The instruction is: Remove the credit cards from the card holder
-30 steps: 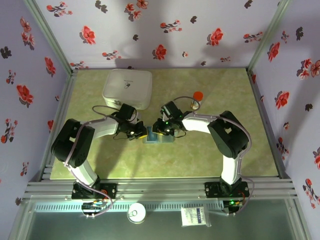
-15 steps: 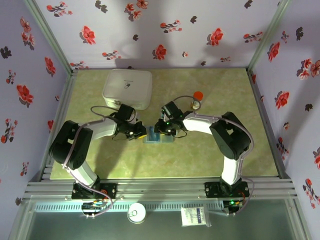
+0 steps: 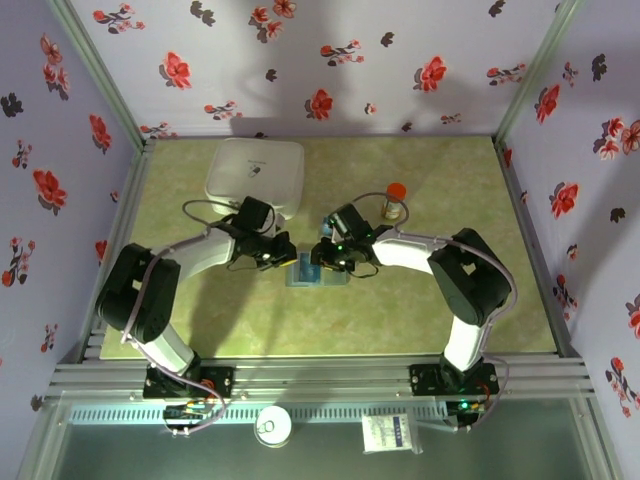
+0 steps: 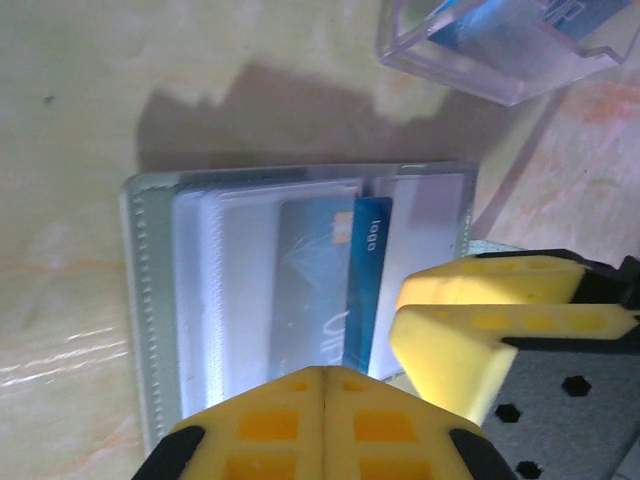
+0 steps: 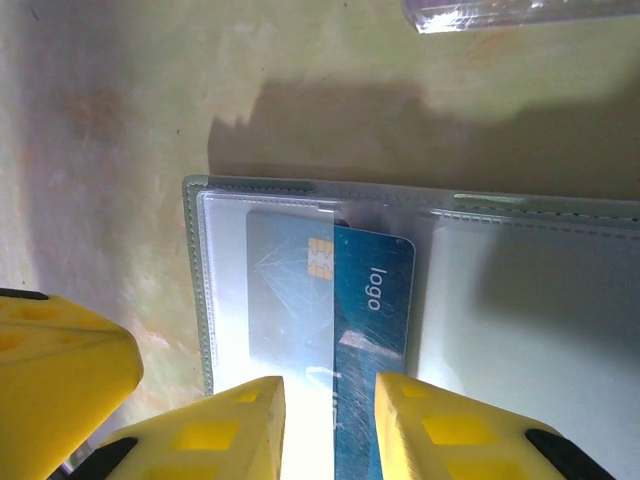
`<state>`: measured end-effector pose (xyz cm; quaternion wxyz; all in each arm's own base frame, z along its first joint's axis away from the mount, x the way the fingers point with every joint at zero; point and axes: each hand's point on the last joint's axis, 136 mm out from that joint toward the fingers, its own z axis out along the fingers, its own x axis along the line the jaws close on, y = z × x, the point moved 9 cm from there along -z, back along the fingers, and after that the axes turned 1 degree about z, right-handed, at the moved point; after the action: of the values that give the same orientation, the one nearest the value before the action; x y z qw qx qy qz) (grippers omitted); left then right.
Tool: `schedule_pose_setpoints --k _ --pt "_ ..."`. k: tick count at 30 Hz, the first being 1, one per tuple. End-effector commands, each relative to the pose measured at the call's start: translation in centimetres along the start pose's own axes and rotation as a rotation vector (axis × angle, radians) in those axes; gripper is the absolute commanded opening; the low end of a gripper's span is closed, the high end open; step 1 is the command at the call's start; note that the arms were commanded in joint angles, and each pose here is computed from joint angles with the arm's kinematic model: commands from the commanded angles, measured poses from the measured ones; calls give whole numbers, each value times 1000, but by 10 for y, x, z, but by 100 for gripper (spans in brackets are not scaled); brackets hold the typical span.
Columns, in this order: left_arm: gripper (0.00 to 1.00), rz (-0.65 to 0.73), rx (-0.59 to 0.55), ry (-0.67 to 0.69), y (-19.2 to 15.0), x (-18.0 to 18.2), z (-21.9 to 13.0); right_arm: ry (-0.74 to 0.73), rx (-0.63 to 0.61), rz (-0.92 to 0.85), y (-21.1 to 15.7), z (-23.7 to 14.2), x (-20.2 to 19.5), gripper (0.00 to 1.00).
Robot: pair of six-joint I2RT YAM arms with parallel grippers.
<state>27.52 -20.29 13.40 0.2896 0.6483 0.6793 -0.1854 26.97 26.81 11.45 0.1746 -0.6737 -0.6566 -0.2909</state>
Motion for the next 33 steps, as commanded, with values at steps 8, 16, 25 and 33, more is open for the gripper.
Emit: schedule_pose_setpoints --k 8,16,25,33 --pt "0 28 63 138 -4 9 19 63 21 56 1 2 -9 31" --pt "0 21 115 193 -9 22 27 39 36 74 4 10 -14 30" --pt "0 25 111 211 -10 20 20 59 26 50 1 2 -13 30" --pt "0 48 77 195 -1 5 8 83 -17 49 4 -7 -10 30"
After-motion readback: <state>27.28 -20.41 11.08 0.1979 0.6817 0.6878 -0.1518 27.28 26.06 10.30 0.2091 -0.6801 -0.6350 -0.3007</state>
